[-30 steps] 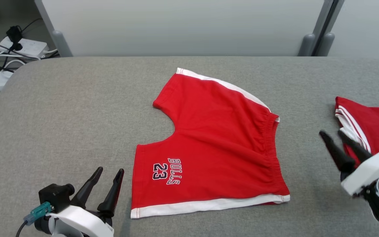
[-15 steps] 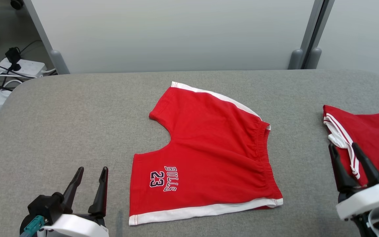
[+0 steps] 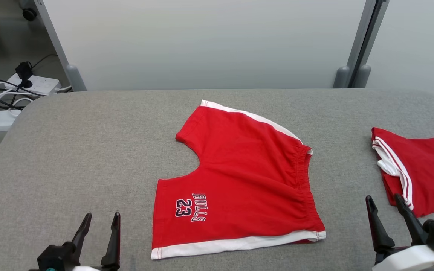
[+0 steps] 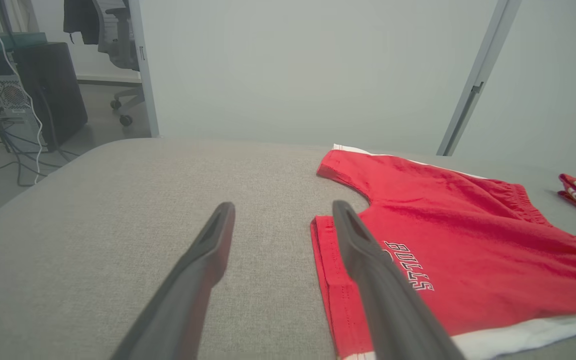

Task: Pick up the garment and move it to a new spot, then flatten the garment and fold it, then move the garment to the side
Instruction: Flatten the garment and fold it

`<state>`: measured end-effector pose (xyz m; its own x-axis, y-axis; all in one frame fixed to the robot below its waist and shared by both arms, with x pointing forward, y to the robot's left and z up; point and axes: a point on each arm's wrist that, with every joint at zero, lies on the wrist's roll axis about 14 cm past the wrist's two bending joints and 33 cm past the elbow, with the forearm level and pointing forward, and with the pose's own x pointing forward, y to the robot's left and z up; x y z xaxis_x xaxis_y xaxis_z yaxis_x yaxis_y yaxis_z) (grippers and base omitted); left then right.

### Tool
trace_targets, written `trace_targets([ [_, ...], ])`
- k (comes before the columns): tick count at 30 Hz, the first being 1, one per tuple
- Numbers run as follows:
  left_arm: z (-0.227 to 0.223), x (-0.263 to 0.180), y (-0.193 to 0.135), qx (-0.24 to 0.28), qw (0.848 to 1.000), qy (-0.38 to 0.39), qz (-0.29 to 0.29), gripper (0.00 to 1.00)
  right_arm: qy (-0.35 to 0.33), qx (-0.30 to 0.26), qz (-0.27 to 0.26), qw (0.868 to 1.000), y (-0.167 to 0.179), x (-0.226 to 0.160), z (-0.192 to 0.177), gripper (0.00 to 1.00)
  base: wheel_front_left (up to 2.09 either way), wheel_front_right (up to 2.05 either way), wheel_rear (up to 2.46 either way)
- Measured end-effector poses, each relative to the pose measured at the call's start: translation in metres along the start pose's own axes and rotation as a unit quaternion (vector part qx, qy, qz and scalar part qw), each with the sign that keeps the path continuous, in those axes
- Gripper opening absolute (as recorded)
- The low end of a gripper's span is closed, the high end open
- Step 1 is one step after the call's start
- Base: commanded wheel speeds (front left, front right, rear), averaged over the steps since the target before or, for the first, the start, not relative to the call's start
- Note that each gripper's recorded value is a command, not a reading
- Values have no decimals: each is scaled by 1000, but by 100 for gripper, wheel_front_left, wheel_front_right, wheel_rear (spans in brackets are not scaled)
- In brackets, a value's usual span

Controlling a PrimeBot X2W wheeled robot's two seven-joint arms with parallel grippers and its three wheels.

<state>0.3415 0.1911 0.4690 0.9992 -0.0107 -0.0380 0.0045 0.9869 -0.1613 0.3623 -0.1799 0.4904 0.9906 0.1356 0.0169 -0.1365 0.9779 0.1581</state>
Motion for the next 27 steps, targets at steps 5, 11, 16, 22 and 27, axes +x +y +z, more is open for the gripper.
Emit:
trace_targets([
  [5,-3,-6,1,0,1000,3,6,100,-3,-2,-2,1000,5,-7,-1,100,0,0,0],
  [11,-3,-6,-2,3,1000,1,4,100,-5,-7,3,1000,10,-10,-1,100,0,0,0],
  [16,-6,-6,-1,5,1000,7,6,100,-1,-8,7,1000,12,-9,-3,100,0,0,0],
  [22,-19,-8,-5,2,1000,28,-2,100,63,-6,58,996,37,-15,-40,100,0,0,0],
  [27,-28,-12,-8,0,999,42,-6,100,122,-14,100,987,50,-18,-69,100,0,0,0],
])
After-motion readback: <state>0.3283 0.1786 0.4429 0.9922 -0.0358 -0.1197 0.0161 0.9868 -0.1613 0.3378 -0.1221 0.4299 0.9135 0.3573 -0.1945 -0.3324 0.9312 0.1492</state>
